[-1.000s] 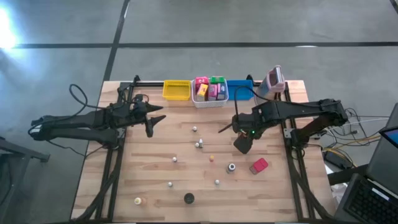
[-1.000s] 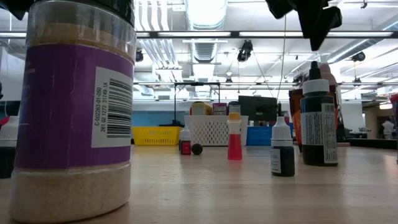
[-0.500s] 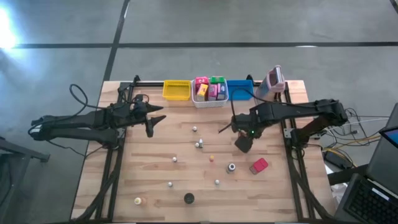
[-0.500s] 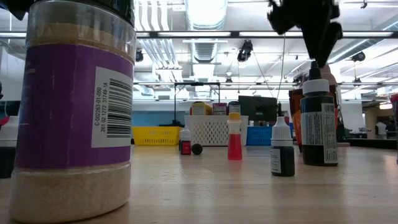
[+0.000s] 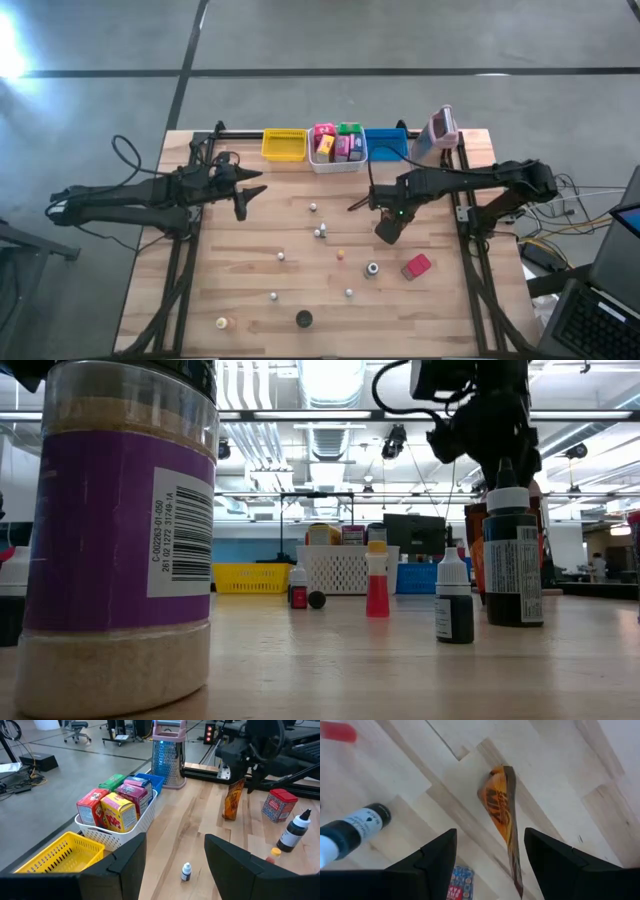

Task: Pick & Place Kitchen Items
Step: Put the orange seasoning pack into the blue basket

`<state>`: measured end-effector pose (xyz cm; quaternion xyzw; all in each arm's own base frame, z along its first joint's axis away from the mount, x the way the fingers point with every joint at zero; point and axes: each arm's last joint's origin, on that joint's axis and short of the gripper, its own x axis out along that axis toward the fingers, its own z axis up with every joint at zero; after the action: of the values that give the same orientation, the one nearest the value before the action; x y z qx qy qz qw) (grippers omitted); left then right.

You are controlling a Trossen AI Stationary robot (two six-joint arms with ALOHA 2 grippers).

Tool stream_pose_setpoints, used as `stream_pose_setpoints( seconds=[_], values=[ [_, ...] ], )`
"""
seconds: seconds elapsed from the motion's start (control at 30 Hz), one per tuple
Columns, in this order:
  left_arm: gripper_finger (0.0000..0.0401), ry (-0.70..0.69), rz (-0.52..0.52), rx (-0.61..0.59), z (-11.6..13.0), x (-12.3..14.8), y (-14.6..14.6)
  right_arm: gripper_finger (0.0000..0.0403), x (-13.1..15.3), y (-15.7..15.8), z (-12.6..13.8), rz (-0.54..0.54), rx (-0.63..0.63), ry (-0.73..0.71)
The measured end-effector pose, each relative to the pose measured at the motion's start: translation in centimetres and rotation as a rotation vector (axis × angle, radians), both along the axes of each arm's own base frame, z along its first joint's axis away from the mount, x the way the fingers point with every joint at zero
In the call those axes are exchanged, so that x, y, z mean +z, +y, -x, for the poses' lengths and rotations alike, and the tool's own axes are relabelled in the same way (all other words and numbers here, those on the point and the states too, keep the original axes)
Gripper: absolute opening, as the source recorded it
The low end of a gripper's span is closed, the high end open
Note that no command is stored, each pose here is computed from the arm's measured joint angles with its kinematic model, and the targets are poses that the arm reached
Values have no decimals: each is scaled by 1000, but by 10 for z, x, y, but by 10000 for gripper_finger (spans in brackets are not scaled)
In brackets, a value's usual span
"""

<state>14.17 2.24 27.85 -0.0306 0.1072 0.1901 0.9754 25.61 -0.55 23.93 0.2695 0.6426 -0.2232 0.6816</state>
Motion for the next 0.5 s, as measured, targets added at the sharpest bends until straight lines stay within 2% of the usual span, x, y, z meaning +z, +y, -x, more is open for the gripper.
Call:
stream_pose_setpoints(
  seconds=[0.27, 0.5],
  values=[
    [207, 0, 0, 1, 0, 0, 0, 219, -20, -3, 7, 25, -1, 35],
    [207, -2, 7, 2, 0, 0, 0, 151, -21, -4, 7, 43, 4, 37]
  ],
)
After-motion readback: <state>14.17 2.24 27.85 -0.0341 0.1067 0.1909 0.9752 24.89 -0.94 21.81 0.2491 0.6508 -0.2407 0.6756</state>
